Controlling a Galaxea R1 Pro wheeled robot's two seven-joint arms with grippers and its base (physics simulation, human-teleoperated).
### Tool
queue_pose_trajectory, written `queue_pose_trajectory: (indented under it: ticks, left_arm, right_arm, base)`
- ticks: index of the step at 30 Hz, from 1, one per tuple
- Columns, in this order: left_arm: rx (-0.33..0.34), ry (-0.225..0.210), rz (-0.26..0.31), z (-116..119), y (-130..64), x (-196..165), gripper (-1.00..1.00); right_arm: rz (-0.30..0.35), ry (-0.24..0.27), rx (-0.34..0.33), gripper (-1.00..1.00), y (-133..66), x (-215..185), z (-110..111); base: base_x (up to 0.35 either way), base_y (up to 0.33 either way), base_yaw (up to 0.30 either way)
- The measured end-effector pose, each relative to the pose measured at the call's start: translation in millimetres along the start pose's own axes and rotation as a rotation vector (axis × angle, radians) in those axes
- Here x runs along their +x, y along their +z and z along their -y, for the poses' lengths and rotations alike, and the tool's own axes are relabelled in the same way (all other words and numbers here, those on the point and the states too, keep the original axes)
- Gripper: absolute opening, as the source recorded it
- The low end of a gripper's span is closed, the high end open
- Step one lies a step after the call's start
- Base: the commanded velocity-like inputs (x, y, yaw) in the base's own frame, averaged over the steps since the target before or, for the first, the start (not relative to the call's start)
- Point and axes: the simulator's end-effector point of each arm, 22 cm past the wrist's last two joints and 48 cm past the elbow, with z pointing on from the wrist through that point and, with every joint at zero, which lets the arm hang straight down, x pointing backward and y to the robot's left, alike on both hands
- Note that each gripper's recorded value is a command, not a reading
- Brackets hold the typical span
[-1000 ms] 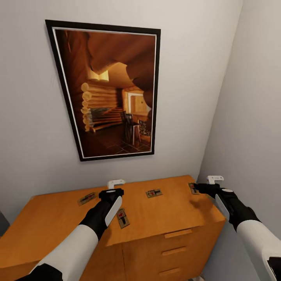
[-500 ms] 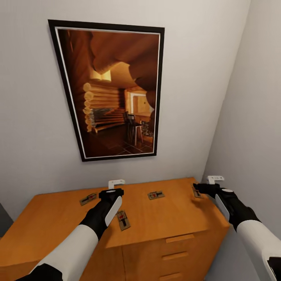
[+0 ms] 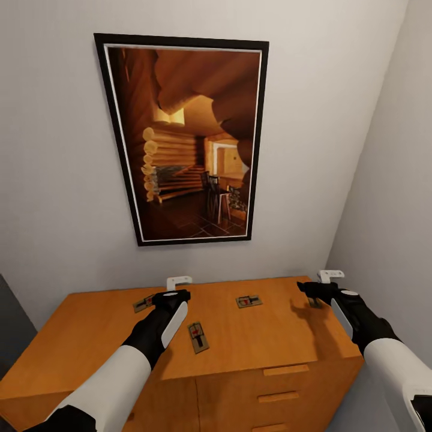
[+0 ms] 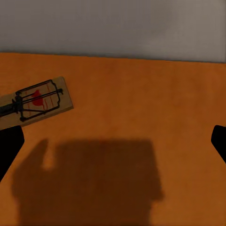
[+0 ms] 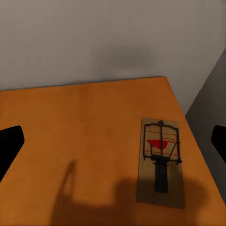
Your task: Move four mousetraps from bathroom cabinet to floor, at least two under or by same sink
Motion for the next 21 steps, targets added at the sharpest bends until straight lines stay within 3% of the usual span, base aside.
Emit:
queue_pose_trajectory:
  ticks: [10, 21]
  left_arm:
    - [0.000, 0.000, 0.000, 0.0, 0.0, 0.0, 1.00]
    - [0.000, -0.001, 0.001, -0.3, -0.4, -0.5, 1.00]
  right_arm:
    - [0.000, 0.002, 0.000, 1.00, 0.0, -0.1, 0.0]
    - [0.001, 0.004, 0.000, 1.00, -0.6, -0.7, 1.0]
  base:
    - [0.000, 0.000, 0.001]
    - [0.000, 0.000, -0.114]
